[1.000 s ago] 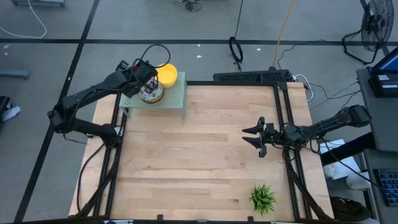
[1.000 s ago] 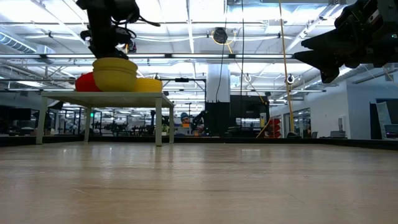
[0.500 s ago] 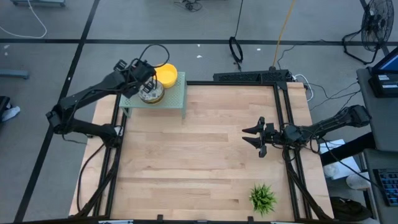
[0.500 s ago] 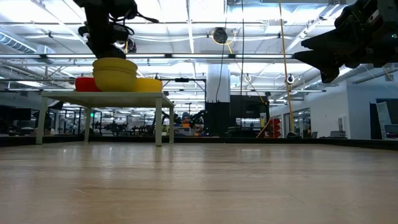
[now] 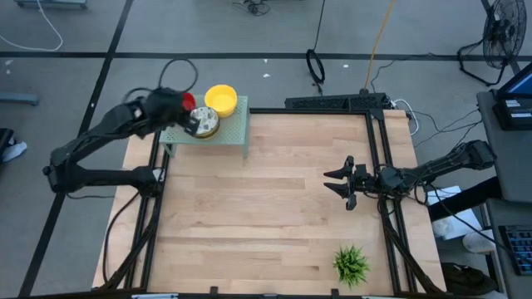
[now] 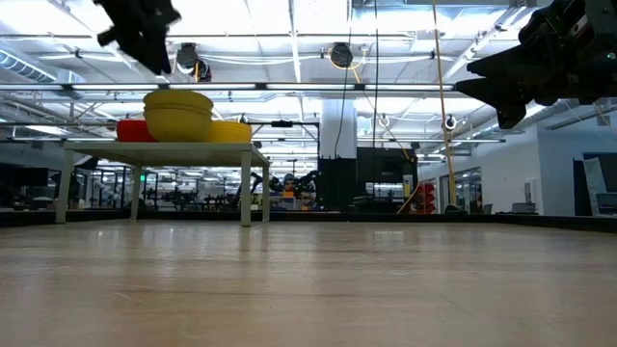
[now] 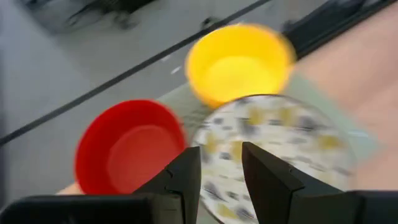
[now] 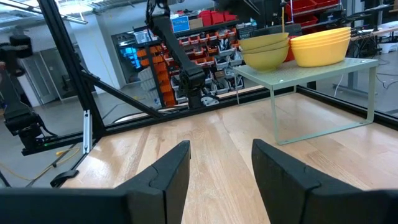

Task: Pick & Place Mini bowls
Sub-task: Return to Home Position

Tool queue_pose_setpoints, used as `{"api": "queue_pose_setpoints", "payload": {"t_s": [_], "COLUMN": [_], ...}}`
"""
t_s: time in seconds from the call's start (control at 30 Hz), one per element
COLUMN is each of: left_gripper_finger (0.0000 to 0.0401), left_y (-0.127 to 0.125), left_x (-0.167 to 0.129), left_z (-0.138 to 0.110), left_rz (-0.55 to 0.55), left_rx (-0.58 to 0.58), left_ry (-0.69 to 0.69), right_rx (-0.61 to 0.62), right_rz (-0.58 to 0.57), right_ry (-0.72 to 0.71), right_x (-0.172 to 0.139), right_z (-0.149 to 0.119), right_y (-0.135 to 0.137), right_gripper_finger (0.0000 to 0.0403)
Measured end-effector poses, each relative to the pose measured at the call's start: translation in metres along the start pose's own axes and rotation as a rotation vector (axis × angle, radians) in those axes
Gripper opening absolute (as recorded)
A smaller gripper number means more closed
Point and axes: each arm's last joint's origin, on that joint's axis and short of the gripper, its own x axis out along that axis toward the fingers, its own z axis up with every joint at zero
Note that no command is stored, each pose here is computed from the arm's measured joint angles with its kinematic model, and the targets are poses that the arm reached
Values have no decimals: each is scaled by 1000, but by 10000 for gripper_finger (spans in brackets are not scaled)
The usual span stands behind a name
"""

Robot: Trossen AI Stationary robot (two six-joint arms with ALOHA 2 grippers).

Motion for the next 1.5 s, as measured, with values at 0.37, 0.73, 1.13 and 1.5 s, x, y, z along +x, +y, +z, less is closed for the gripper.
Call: {"api": "queue_pose_setpoints", "payload": {"t_s": [0.37,0.73,1.13,1.5], "left_gripper_finger": [122,122,122,122], "left_y": [-5,-50,-97,-100], "left_x": [-73,-58,-26,0], "left_z": [-33,-79,-140,-188], "left_rz": [-430,-794,-1001,-980], "left_rx": [2,46,73,30], "left_ry": [-225,-361,-437,-491], "right_rx": [0,0,0,0], "right_rz": [0,0,0,0], "right_ry": [0,0,0,0], "right_x": [0,0,0,0], "right_z": [0,0,0,0], "right_y": [0,0,0,0], "right_gripper_finger": [161,160,161,162]}}
